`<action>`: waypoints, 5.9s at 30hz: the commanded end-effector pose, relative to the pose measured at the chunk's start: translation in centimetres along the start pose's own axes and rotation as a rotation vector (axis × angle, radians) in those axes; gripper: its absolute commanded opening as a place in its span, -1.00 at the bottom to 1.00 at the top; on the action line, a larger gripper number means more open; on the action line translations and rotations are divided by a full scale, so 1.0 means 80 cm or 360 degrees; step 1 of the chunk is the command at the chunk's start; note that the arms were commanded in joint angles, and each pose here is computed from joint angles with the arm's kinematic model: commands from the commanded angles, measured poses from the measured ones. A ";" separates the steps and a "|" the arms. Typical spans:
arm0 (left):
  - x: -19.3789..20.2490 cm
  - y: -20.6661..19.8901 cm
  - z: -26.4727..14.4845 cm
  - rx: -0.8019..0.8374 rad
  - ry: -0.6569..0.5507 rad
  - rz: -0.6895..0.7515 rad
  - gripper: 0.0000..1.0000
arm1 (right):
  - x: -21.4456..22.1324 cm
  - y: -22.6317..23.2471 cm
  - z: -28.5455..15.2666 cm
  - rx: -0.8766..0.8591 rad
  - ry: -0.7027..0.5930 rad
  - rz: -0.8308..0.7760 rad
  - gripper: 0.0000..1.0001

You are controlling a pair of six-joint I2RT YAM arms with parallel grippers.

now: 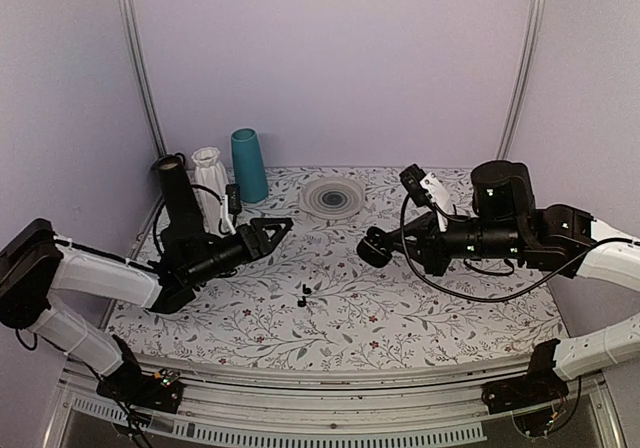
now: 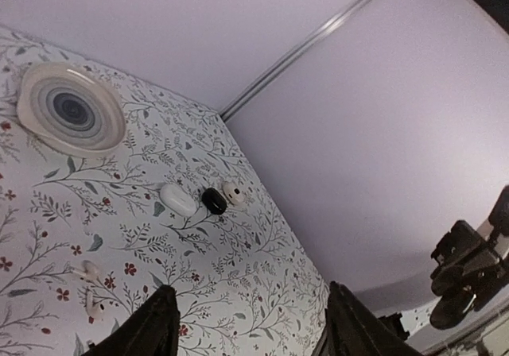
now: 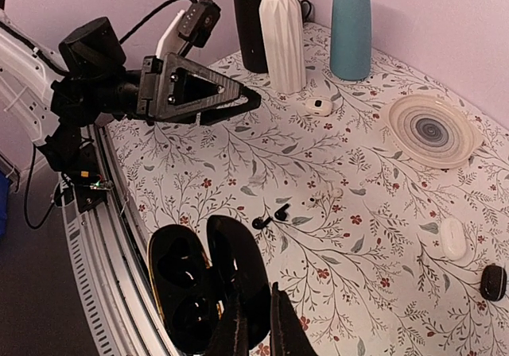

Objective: Insert the wireless bluetooth earbuds into the charging case
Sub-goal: Move the earbuds to the center of the board, then pass from the right arm to the left, then move the left earbud to the center of the board.

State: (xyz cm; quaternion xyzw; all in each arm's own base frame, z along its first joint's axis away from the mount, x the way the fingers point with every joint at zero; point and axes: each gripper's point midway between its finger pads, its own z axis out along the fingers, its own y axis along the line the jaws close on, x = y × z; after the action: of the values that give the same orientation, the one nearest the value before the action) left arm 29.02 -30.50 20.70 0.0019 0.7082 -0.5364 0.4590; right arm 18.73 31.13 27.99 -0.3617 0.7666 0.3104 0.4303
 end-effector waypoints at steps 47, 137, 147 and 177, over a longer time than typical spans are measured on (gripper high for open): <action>0.093 -0.221 -0.082 0.1116 0.0793 0.1175 -0.08 | -0.068 0.108 0.048 -0.0173 -0.0144 -0.0323 -0.94; -0.012 -0.154 -0.080 0.0705 0.0327 0.1047 -1.00 | -0.084 0.065 0.035 -0.0108 -0.0399 0.0027 0.11; -0.058 -0.128 -0.075 0.0561 0.0209 0.1037 -1.00 | -0.068 -0.001 0.049 0.0110 -0.0416 0.0242 0.19; -0.121 -0.125 -0.082 0.0504 0.0098 0.1116 -1.00 | 0.095 -0.016 0.263 0.0153 0.0431 0.0735 -0.22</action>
State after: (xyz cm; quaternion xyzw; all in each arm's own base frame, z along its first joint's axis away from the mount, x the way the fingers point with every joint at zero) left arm 25.10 -25.28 33.03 0.3256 0.5989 -0.4532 0.5744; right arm 26.01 43.99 13.77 -0.2282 0.8698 0.3112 0.3076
